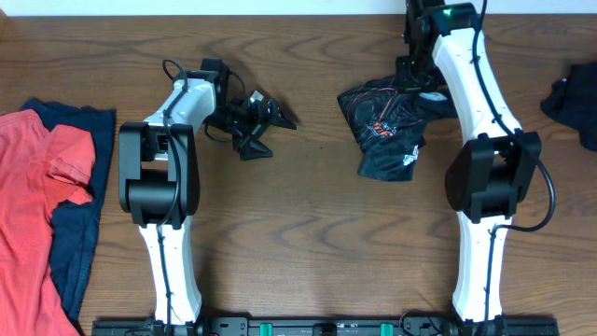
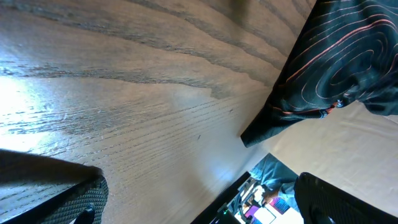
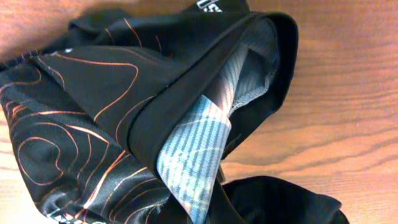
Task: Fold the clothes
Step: 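Grasp the black jersey bundle's top edge with the right gripper, then lift and carry the bundle to the upper right with the right gripper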
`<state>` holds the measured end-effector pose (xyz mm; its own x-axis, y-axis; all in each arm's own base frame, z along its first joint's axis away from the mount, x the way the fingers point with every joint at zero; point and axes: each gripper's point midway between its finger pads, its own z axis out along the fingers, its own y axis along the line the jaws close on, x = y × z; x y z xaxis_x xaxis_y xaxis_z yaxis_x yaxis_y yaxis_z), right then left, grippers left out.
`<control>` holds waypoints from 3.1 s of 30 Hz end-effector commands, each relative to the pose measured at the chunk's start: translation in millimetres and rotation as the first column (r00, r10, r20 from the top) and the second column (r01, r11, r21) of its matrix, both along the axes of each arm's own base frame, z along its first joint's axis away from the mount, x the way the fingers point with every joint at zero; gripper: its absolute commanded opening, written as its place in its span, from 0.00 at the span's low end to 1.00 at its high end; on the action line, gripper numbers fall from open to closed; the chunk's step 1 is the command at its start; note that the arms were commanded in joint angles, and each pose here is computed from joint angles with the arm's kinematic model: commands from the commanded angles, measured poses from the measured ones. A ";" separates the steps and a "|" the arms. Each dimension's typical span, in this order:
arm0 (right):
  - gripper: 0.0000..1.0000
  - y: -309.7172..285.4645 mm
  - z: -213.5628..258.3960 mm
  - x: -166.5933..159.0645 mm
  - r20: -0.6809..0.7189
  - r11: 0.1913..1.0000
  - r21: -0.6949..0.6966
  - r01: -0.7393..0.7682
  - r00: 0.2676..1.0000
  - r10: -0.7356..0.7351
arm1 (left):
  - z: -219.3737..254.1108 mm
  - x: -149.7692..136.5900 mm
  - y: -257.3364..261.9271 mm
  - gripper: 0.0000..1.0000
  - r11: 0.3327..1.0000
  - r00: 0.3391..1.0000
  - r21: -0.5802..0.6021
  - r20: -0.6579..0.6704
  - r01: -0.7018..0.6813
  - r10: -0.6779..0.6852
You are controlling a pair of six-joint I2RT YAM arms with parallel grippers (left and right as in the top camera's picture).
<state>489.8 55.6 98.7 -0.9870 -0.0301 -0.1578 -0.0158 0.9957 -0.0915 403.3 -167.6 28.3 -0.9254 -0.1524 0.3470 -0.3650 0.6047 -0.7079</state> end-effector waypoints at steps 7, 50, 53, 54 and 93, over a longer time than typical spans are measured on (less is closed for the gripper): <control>0.01 13.6 -1.9 -10.3 -0.047 0.995 0.097 -0.017 0.999 0.022 | -52.4 -17.1 17.3 0.98 0.989 0.998 0.138 -0.057 0.043 -0.036; 0.99 -21.0 -90.6 14.6 -0.018 0.945 0.320 0.073 0.997 -0.071 | -50.8 -26.4 18.1 0.98 0.989 0.994 0.138 -0.094 0.060 -0.047; 0.99 -6.0 -107.8 9.1 -0.057 0.939 0.337 0.062 0.997 -0.045 | -50.8 -26.5 18.1 0.98 0.989 0.994 0.138 -0.094 0.060 -0.047; 0.99 -2.8 -112.5 7.5 -0.067 0.940 0.337 0.059 0.997 -0.039 | -50.8 -26.6 18.1 0.98 0.989 0.994 0.138 -0.095 0.060 -0.047; 0.01 -21.9 2.1 21.7 0.065 0.974 0.226 -0.020 0.998 0.006 | -50.7 -27.2 17.8 0.98 0.989 0.994 0.138 -0.097 0.061 -0.047</control>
<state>490.3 62.8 26.9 -0.9991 -0.0087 -0.0420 -0.0182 0.9726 0.2320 396.6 -166.9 28.4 -0.9199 -0.1415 0.3658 -0.3718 0.6118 -0.6982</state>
